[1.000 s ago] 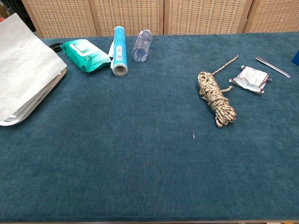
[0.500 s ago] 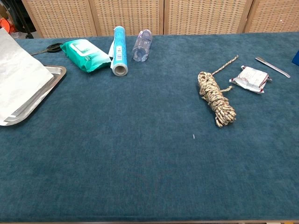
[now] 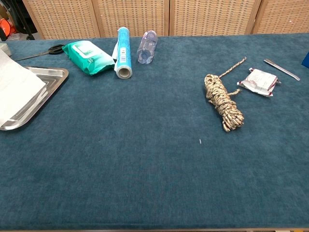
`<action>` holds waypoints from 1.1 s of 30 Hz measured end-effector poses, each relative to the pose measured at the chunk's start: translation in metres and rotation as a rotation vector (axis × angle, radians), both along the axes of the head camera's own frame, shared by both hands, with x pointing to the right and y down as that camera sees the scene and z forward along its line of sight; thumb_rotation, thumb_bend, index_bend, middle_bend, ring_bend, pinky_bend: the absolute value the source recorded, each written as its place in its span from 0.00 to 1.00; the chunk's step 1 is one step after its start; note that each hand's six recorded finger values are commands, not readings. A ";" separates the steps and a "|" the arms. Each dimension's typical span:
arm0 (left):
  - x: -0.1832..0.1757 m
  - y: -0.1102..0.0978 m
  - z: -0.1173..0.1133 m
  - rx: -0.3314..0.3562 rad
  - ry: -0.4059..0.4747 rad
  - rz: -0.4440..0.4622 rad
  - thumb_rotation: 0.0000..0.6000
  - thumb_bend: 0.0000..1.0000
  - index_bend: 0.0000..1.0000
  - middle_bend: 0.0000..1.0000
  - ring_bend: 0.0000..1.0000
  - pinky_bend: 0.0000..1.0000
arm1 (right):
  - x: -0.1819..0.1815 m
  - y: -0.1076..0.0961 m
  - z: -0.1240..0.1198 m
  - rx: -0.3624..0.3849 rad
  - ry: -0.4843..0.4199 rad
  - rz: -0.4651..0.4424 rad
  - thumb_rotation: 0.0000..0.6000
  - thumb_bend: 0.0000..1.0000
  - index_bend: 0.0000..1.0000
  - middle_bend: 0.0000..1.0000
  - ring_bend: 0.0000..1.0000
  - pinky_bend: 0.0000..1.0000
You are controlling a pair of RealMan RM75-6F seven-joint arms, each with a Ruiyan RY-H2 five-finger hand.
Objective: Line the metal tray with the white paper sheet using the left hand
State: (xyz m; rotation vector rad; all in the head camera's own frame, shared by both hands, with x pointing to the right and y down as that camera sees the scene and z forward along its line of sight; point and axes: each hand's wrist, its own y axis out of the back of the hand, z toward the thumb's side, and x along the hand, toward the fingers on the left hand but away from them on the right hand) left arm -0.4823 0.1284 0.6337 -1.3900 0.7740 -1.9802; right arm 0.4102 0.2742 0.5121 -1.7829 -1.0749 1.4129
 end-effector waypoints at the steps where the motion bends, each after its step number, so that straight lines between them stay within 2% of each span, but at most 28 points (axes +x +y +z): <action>1: -0.001 0.000 0.001 0.001 -0.002 -0.002 0.95 0.56 0.77 0.00 0.00 0.00 | 0.000 0.000 0.000 0.000 0.000 0.000 1.00 0.00 0.00 0.00 0.00 0.00; 10: -0.005 -0.005 0.009 0.027 0.000 -0.017 0.95 0.56 0.77 0.00 0.00 0.00 | -0.001 0.000 0.001 -0.003 0.004 -0.005 1.00 0.00 0.00 0.00 0.00 0.00; 22: 0.008 -0.009 0.030 0.057 0.032 0.031 0.95 0.56 0.77 0.00 0.00 0.00 | 0.001 -0.001 0.003 -0.006 0.006 0.003 1.00 0.00 0.00 0.00 0.00 0.00; 33: 0.001 -0.016 0.029 0.073 0.003 0.032 0.95 0.56 0.77 0.00 0.00 0.00 | -0.001 -0.001 0.004 -0.010 0.009 -0.002 1.00 0.00 0.00 0.00 0.00 0.00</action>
